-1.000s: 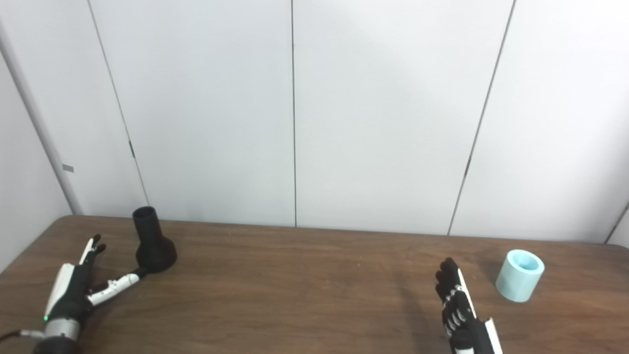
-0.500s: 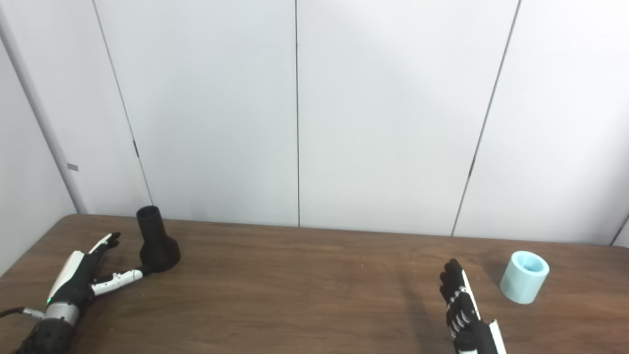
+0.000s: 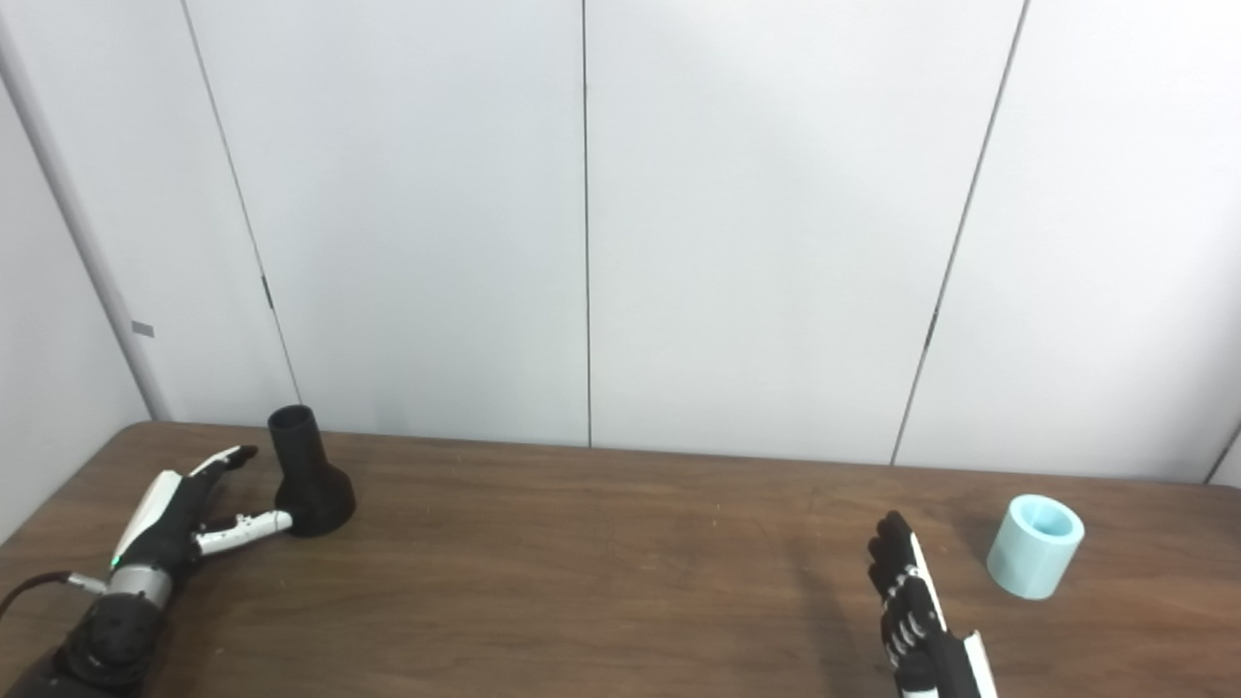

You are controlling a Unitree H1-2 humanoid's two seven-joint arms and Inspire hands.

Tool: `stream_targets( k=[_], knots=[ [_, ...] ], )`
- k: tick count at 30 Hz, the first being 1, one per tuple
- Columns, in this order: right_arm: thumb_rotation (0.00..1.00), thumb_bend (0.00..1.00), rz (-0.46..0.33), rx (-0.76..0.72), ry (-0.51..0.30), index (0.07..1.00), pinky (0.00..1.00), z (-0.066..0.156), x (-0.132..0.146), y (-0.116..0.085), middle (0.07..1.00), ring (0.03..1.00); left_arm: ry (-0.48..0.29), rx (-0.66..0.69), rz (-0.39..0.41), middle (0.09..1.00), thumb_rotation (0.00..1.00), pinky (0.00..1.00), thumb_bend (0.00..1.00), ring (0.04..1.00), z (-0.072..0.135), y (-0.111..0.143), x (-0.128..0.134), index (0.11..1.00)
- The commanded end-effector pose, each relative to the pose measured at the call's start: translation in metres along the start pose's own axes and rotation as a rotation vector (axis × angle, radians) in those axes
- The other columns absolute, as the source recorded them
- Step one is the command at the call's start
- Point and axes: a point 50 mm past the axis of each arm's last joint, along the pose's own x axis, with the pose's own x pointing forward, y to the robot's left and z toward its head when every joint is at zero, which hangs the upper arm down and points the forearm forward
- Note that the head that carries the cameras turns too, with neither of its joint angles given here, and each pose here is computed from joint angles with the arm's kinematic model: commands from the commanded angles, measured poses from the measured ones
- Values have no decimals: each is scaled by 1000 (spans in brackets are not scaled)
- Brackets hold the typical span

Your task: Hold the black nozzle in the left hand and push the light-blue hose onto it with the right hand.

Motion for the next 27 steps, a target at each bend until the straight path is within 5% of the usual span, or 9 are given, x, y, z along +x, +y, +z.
stream_targets(
  k=[1, 27],
  knots=[
    [950, 740, -15, 9, 192, 1000, 1000, -39, -49, 12, 1000, 1000, -56, -9, -15, 910, 457, 1000, 1000, 976, 22, 1, 12, 787],
    [955, 736, -22, 17, 199, 1000, 1000, -33, -49, 19, 1000, 1000, -70, 25, -105, 905, 486, 1000, 1000, 958, 37, -30, 23, 741]
  ],
)
